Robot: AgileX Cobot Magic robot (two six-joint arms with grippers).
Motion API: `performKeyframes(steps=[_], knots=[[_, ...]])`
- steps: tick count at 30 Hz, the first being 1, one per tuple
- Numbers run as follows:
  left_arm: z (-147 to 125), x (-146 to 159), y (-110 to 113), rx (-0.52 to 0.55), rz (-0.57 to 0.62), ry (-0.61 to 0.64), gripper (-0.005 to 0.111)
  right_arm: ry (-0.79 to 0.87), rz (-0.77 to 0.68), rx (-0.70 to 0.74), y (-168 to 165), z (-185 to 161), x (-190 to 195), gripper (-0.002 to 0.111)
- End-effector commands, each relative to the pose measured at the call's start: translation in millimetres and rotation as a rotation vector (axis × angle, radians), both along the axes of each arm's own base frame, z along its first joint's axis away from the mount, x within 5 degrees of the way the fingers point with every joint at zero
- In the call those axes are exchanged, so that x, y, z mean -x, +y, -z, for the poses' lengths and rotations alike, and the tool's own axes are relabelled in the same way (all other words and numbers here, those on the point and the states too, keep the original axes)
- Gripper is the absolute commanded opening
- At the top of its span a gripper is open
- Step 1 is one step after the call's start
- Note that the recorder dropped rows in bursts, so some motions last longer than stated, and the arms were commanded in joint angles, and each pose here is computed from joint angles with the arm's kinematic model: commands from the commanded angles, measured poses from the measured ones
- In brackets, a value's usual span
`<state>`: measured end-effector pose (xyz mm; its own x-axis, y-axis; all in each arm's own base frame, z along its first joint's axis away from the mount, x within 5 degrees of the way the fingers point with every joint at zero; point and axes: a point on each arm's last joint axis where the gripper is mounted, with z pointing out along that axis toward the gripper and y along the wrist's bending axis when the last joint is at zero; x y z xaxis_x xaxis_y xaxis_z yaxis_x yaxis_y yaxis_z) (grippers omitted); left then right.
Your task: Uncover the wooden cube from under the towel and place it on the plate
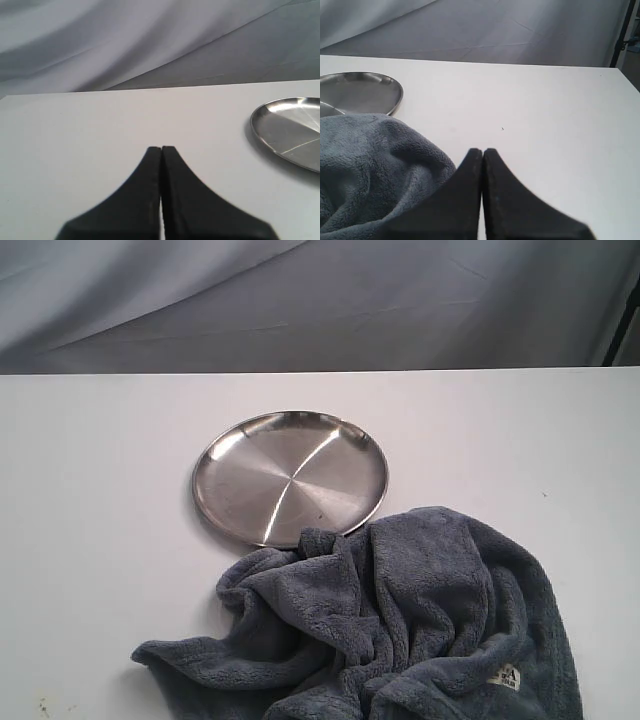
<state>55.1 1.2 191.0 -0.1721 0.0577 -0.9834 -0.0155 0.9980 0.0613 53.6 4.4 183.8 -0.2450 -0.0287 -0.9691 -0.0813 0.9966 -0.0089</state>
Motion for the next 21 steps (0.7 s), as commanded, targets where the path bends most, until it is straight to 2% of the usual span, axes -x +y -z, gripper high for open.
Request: performKeyframes(steps=[1,21], knots=[[1.4,0.0,-0.1,0.007,-0.001,0.0,0.0,-0.018,0.007,-0.002,-0.4,-0.6,-0.3,0.0],[1.4,0.0,-0.1,0.007,-0.001,0.0,0.0,-0.027,0.007,0.007,-0.6,-1.4,-0.5,0.0]])
